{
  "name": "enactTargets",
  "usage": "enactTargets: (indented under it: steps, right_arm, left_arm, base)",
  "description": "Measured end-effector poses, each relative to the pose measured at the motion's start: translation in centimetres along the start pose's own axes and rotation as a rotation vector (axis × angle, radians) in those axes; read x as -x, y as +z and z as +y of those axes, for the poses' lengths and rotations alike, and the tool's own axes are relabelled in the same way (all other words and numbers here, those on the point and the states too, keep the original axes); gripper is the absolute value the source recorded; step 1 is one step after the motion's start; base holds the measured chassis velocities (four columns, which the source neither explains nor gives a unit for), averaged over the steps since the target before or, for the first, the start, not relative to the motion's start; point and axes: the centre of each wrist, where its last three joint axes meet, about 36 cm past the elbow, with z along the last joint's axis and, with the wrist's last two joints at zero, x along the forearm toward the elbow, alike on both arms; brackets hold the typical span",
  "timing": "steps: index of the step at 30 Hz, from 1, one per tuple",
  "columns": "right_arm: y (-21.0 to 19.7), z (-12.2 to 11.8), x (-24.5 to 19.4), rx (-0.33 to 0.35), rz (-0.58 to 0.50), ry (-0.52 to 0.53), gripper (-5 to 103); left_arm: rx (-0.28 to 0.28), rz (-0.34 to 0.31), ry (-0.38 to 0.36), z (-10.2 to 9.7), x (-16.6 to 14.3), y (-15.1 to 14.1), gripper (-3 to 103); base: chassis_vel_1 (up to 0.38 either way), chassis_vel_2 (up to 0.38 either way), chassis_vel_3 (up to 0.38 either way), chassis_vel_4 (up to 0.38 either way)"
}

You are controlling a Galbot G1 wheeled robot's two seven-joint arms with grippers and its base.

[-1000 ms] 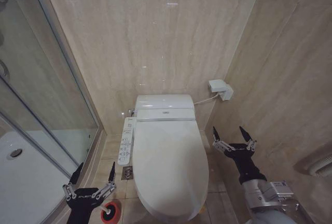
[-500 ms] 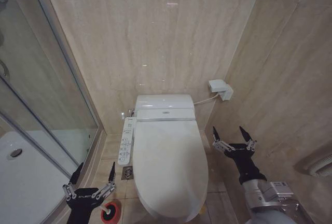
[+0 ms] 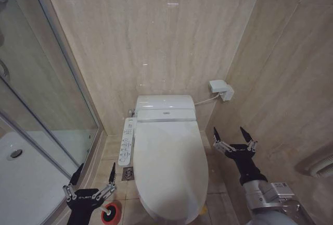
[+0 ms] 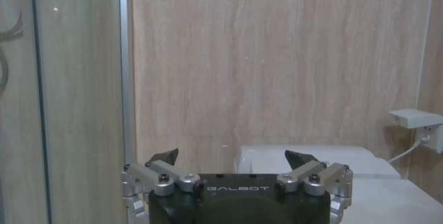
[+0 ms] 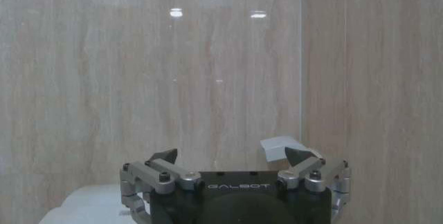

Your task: Open the toilet lid, clean the toilet bowl with a toilet brush, close the toilet lid, and flush.

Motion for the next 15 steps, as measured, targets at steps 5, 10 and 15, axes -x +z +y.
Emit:
enactTargets:
  steps: [5, 10, 15]
  right_arm:
    - [0.00, 0.00, 0.00, 0.000, 0.000, 0.000, 100]
    - [0.00, 0.00, 0.00, 0.000, 0.000, 0.000, 100]
    - [0.00, 0.00, 0.00, 0.000, 0.000, 0.000, 100]
  left_arm:
    - [0.000, 0.000, 0.000, 0.00, 0.00, 0.00, 100]
    - [0.000, 0.000, 0.000, 0.01, 0.01, 0.00, 100]
    - [0.001, 0.020, -0.010, 0.63, 0.65, -0.17, 100]
  base:
    - [0.000, 0.000, 0.000, 0.000]
    - [0.000, 0.000, 0.000, 0.000]
    - [0.000, 0.000, 0.000, 0.000]
